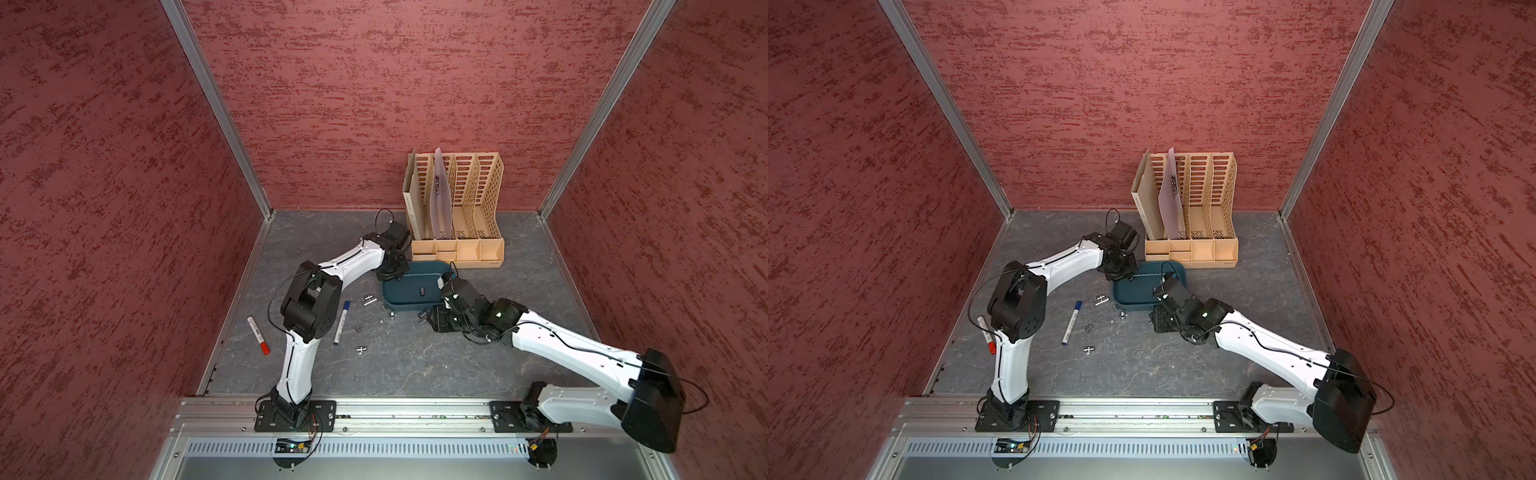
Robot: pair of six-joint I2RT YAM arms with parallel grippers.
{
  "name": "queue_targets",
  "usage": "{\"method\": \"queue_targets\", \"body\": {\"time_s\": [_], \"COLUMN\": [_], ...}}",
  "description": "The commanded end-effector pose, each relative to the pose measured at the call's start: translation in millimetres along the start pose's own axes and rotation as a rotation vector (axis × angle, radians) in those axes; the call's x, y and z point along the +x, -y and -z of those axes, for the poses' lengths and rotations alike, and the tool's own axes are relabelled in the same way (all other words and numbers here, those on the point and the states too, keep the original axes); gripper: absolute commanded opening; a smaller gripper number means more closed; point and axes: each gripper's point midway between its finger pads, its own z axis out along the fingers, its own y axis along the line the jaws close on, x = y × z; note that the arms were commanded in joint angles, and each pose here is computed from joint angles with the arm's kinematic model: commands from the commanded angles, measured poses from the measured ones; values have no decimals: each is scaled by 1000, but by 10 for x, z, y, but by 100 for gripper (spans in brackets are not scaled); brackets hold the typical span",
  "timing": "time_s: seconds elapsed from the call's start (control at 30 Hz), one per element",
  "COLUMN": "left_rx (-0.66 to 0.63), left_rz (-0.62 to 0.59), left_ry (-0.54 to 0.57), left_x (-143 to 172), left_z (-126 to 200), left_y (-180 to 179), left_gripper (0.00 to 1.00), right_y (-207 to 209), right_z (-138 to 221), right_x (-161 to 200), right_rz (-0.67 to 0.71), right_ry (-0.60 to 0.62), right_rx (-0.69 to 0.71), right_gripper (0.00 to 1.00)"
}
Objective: Put the socket on the desktop into the storage box
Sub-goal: Place the socket head in the storage box.
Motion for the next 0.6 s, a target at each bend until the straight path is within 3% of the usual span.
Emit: {"method": "queue_targets", "body": {"time_s": [0.0,0.33,0.57], "left_rx": [-34,-67,-66], "left_rz": [-23,-30,-45], "left_ry": [18,10,21], "left_x": [-39,-30,-59], "left_z": [-38,-132,-77], "left_y": [-8,-61,-38], "left_gripper": [14,18,36], "right_y": [65,84,71], "right_z": [25,31,27], "right_x": [2,6,-2], "right_rz": [-6,-8,-5], "right_ry": [21,23,20], "right_rx": [24,30,31], "right_gripper": [47,47,47]}}
